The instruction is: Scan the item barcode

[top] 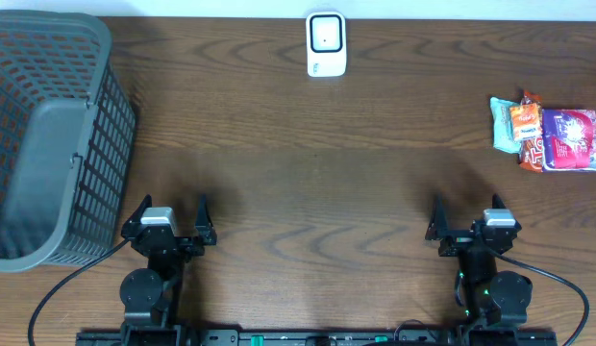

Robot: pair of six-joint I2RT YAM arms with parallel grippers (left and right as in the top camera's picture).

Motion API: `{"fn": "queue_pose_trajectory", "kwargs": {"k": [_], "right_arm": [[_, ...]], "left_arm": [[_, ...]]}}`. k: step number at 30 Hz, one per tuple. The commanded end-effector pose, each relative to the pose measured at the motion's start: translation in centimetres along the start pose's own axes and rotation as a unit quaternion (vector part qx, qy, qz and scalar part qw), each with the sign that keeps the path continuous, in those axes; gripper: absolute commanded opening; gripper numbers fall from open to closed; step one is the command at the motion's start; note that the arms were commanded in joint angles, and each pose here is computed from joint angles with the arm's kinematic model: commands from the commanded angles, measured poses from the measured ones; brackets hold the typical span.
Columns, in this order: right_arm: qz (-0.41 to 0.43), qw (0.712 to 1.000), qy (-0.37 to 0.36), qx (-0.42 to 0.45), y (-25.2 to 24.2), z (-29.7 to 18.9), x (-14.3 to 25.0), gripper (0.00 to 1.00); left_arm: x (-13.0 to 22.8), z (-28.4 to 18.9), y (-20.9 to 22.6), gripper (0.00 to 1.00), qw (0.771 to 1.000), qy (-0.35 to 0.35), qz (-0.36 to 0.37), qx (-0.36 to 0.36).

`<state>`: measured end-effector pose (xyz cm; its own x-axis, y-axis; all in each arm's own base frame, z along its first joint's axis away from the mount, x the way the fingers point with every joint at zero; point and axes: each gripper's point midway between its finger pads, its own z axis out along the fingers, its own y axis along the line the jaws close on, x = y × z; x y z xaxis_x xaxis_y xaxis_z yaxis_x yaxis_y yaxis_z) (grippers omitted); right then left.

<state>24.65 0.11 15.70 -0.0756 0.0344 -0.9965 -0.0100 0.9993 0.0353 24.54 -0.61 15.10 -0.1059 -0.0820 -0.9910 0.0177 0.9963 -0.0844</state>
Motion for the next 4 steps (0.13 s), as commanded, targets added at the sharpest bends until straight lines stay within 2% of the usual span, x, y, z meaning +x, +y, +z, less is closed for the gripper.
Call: {"fn": "queue_pose_trajectory", "kwargs": {"k": [1,4], "right_arm": [[0.004,1.000,0.000,0.002,-0.14,-0.02,0.06,0.99],[0.004,1.000,0.000,0.002,-0.14,-0.02,0.06,0.99]], "left_arm": [[1.41,0.00,0.38,0.98,1.000,0.024,0.010,-0.008],[1.41,0.00,0.37,0.98,1.000,0.024,0.010,-0.008]]}}
